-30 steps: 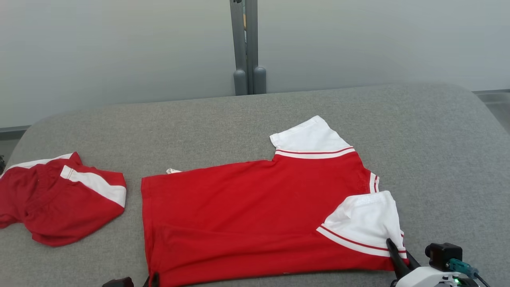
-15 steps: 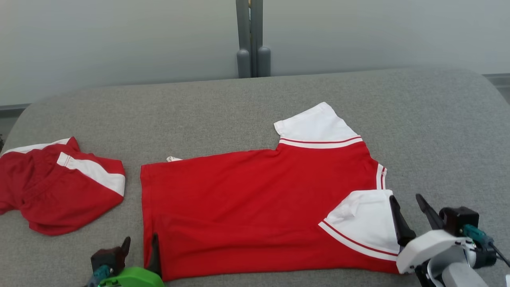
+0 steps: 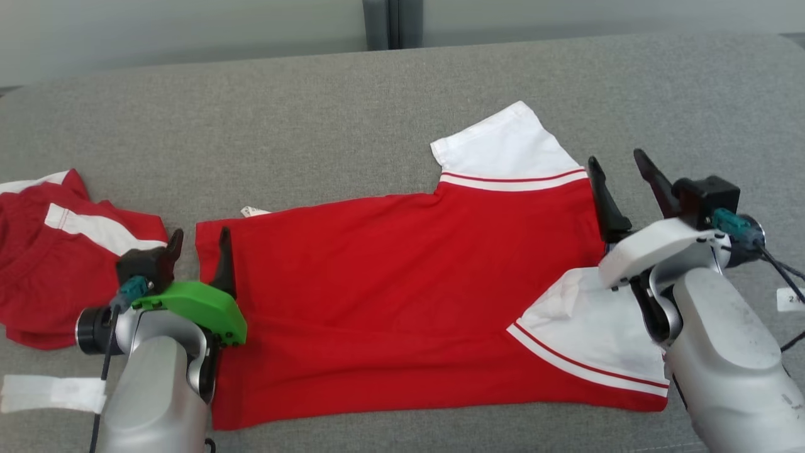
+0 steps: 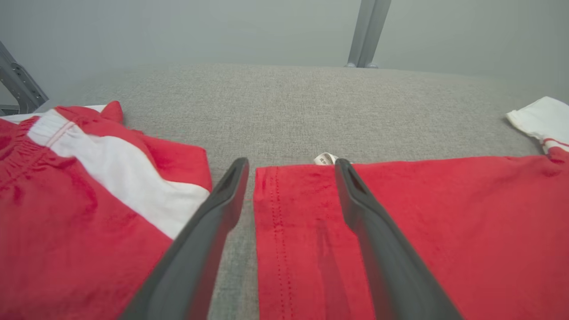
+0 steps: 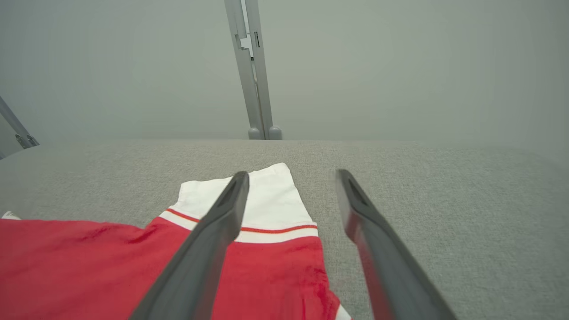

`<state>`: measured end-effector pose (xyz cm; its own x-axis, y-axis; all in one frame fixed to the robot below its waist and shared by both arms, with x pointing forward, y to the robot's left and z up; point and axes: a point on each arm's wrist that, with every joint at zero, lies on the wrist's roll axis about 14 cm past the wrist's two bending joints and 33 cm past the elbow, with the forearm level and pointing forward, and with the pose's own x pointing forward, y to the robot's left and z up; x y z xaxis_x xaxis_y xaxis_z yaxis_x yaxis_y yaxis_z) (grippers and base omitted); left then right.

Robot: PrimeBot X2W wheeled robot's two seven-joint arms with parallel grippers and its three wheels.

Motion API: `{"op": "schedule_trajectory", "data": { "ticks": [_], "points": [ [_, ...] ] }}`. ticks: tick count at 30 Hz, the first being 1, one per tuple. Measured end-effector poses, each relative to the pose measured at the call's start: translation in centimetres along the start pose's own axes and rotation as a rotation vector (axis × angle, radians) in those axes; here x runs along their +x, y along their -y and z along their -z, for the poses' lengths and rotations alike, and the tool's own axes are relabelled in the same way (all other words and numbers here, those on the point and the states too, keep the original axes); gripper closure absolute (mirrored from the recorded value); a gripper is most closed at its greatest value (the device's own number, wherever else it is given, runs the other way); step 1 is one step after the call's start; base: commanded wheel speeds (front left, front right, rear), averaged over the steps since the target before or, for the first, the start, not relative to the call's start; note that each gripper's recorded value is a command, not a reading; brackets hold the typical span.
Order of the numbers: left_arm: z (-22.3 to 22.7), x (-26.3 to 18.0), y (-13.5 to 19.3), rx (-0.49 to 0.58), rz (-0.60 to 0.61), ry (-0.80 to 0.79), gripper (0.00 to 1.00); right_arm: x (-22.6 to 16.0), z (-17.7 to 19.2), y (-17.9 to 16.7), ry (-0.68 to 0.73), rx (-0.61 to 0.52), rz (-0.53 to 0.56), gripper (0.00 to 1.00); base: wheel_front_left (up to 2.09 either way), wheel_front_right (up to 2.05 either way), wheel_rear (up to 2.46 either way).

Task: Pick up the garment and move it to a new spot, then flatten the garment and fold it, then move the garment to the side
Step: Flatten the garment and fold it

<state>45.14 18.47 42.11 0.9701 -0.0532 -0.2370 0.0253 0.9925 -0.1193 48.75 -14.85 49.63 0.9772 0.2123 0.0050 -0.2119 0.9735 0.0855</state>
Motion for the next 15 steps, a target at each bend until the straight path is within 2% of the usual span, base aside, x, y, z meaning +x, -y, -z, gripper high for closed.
{"op": "schedule_trajectory", "data": {
  "ticks": [9,14,15],
  "points": [
    [3.3,3.8,-1.0,0.010,-0.022,-0.132,0.00,5.6,1.9,0.6,-0.073,-0.081,-0.042,0.00,0.00,0.00,0.00],
    [4.9,4.8,-1.3,0.003,-0.033,-0.178,0.00,7.8,4.1,1.4,-0.163,-0.127,-0.053,0.00,0.00,0.00,0.00],
    [4.9,5.0,-1.4,0.003,-0.034,-0.178,0.05,8.4,4.2,1.3,-0.171,-0.132,-0.059,0.00,0.00,0.00,0.00]
  ]
}}
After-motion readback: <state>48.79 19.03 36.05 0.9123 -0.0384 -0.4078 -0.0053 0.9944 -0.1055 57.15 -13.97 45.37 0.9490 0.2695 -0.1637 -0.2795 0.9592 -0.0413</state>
